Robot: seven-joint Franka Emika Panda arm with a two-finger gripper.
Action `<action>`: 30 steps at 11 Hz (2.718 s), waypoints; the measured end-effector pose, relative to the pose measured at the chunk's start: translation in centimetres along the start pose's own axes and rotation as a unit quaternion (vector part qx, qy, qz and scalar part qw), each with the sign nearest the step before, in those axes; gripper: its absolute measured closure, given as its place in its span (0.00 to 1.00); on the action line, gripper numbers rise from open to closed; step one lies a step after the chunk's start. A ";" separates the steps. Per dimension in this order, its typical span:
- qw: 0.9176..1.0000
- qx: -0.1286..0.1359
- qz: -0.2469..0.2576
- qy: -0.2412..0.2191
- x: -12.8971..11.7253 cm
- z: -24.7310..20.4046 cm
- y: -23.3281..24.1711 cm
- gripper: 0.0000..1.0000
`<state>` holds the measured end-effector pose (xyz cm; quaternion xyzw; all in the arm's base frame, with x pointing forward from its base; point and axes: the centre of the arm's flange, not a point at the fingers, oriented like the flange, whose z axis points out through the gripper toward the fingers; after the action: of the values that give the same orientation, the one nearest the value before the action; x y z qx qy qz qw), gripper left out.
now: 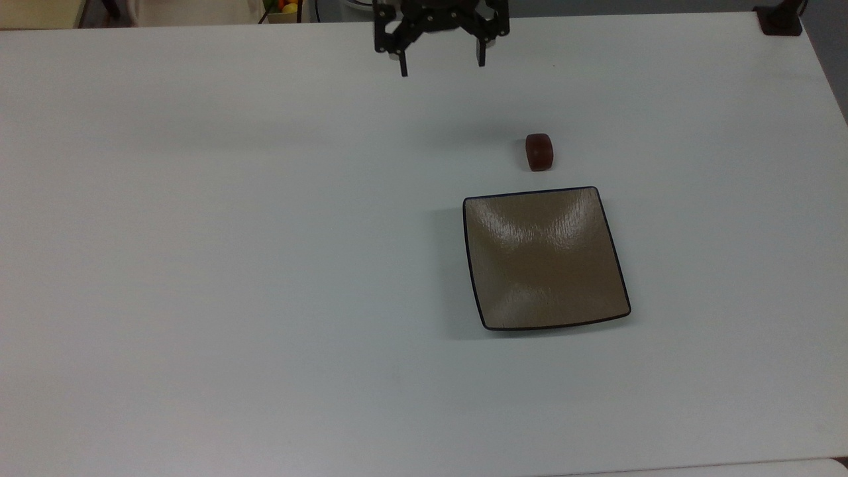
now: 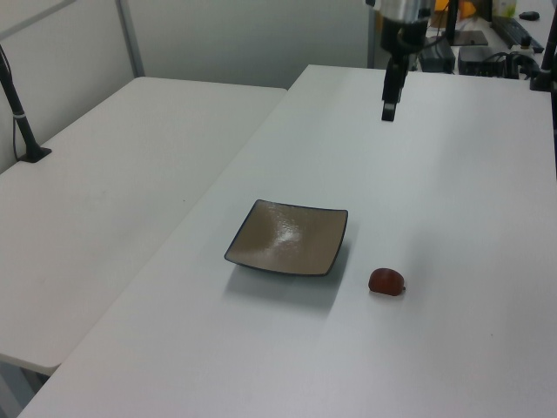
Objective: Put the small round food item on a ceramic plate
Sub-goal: 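Move the open gripper toward the small red round food item, then lower the gripper over the red item and close on it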
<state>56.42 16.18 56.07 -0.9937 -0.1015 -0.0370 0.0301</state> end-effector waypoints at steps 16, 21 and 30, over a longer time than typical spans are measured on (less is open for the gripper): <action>0.993 -0.008 0.068 -0.098 -1.3 20.1 -14.7 0.00; 0.995 -0.018 0.060 -0.075 -2.7 23.3 -15.5 0.00; 0.995 -0.050 0.027 -0.083 -3.3 26.2 -16.0 0.28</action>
<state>51.70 32.94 30.53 -0.9960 -0.0747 0.0418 -0.0269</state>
